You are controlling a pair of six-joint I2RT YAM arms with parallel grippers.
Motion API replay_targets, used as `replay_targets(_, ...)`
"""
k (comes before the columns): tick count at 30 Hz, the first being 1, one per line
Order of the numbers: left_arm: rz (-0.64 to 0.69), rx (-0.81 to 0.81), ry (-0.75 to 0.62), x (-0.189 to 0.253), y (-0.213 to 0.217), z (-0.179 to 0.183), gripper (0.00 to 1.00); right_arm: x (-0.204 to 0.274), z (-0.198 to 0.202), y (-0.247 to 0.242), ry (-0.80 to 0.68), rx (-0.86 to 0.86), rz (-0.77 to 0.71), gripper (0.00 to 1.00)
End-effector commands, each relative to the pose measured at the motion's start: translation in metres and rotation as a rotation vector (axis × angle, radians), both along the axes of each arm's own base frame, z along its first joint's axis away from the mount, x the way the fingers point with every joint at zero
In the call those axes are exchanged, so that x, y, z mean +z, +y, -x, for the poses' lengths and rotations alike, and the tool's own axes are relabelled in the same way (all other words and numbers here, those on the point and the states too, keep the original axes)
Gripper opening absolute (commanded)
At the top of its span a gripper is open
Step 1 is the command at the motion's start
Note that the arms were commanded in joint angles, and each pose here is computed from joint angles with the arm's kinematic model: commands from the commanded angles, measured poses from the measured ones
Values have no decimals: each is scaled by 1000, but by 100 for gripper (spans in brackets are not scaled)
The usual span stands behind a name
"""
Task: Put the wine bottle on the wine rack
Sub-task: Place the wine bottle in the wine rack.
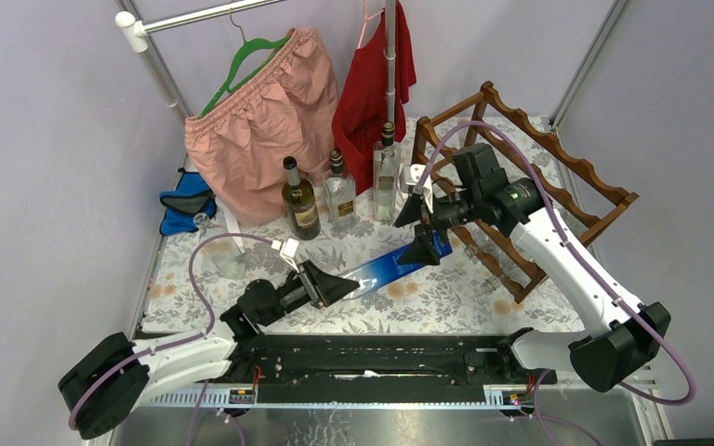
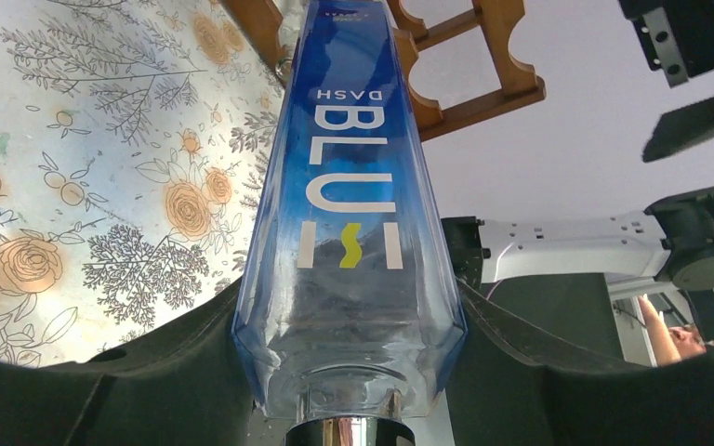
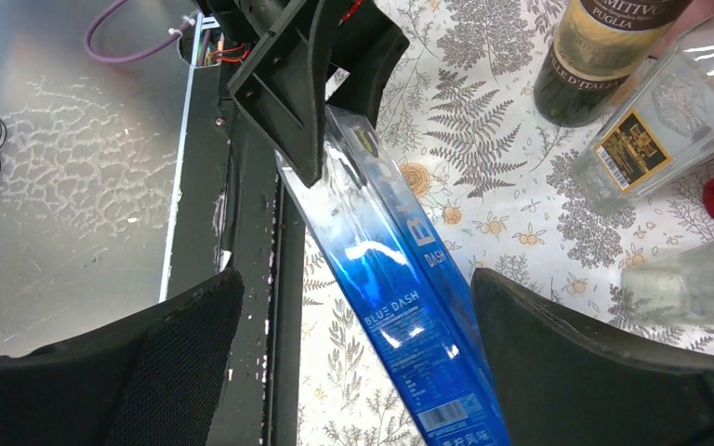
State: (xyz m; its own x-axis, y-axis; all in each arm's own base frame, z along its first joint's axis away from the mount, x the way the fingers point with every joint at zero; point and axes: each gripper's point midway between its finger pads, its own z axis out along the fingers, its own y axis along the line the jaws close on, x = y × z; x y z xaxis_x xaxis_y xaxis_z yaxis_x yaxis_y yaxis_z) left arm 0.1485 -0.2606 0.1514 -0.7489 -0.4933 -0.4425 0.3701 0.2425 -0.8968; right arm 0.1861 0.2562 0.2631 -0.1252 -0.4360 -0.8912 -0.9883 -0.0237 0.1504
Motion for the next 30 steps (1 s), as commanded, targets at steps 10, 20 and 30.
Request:
replay_targets(10, 255, 90, -60, 37, 15, -8, 0, 81, 13, -10, -102, -69, -109, 100)
replay_targets(20, 294, 114, -47, 46, 4, -23, 0, 102, 25, -18, -148, -83, -144, 100)
replay_targets(30, 322, 120, -74, 61, -13, -37, 0, 92, 27, -21, -136, -94, -152, 100)
